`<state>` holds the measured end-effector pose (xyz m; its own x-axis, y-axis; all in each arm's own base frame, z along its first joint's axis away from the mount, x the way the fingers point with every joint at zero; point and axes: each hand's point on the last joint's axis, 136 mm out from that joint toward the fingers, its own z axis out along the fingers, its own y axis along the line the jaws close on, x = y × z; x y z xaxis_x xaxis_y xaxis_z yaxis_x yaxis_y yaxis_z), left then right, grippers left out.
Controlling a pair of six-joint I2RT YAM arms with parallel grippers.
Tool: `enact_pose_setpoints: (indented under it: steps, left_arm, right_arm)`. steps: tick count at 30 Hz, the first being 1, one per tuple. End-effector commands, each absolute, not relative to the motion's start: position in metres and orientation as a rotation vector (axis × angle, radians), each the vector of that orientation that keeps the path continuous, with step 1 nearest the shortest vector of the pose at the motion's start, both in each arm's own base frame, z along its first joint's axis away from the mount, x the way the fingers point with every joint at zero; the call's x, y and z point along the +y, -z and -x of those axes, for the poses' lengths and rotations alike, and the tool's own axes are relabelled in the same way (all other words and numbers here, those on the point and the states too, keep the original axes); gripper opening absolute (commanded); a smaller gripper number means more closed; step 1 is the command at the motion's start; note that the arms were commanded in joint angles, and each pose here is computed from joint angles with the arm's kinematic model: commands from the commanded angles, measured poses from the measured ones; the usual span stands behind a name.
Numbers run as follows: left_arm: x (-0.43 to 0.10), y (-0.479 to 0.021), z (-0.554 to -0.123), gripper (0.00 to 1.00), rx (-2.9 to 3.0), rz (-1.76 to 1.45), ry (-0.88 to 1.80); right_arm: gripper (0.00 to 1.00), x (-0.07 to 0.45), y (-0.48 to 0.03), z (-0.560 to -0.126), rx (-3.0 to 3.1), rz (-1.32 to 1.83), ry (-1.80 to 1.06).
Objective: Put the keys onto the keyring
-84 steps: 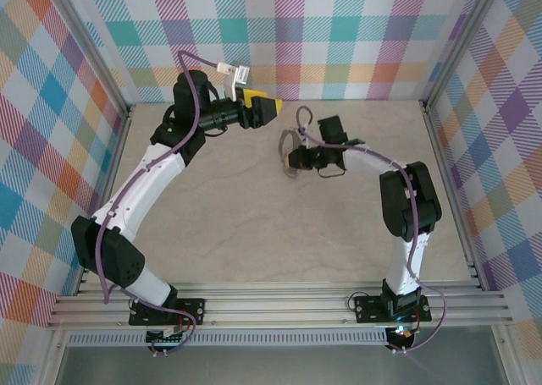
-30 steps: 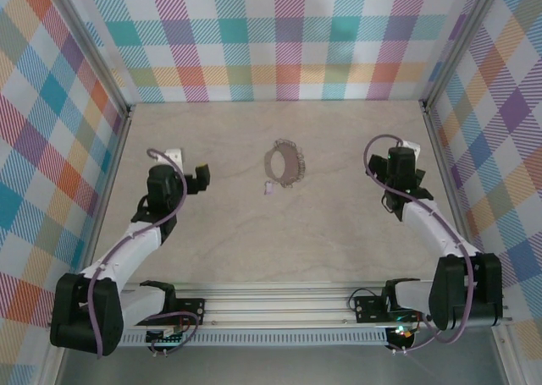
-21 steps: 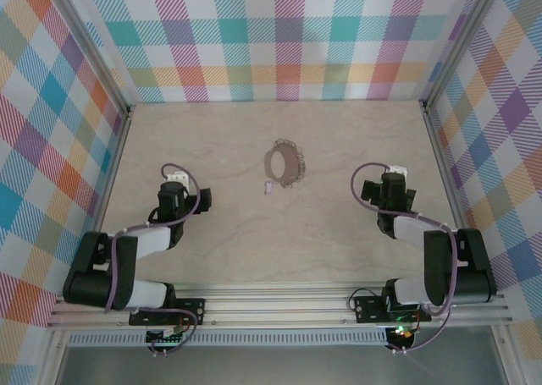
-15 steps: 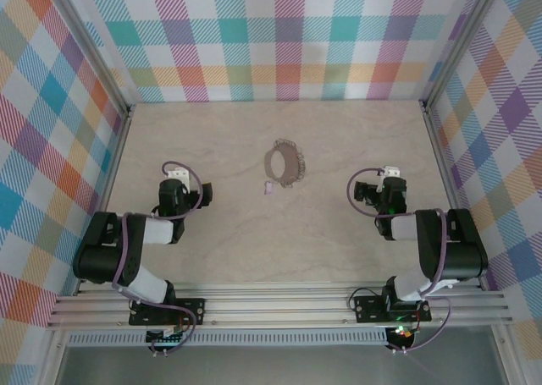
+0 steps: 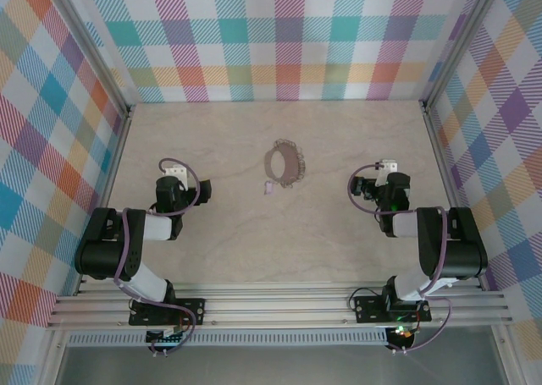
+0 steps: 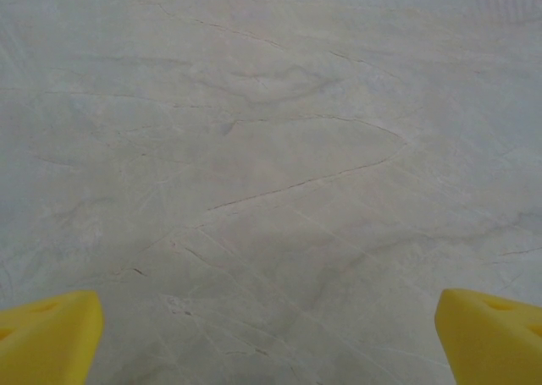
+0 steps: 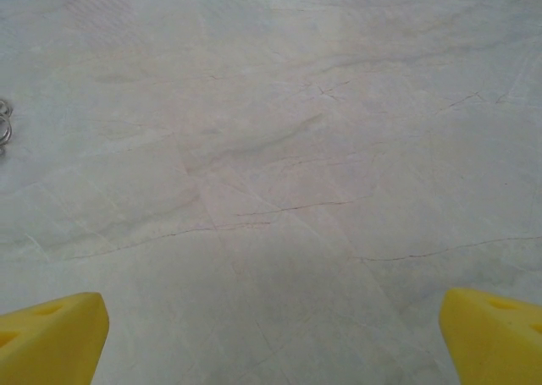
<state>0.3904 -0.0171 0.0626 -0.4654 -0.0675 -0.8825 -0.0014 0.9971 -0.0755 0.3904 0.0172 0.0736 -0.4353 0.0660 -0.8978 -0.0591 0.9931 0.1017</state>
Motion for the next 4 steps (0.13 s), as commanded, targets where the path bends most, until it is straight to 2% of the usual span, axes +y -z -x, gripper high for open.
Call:
enact_pose_setpoints:
  steps: [1, 4]
  left_arm:
    - [-0.016, -0.078, -0.4005, 1.0, 2.0, 0.052, 0.09]
    - [-0.0164, -0.0788, -0.3988, 1.0, 1.994, 0.048, 0.089]
  right_arm:
    - [1.0, 0.0225, -0.09, -0.399, 1.962, 0.041, -0.153]
    - [1.0, 0.0225, -0.0912, -0.3975, 1.954, 0.044, -0.153]
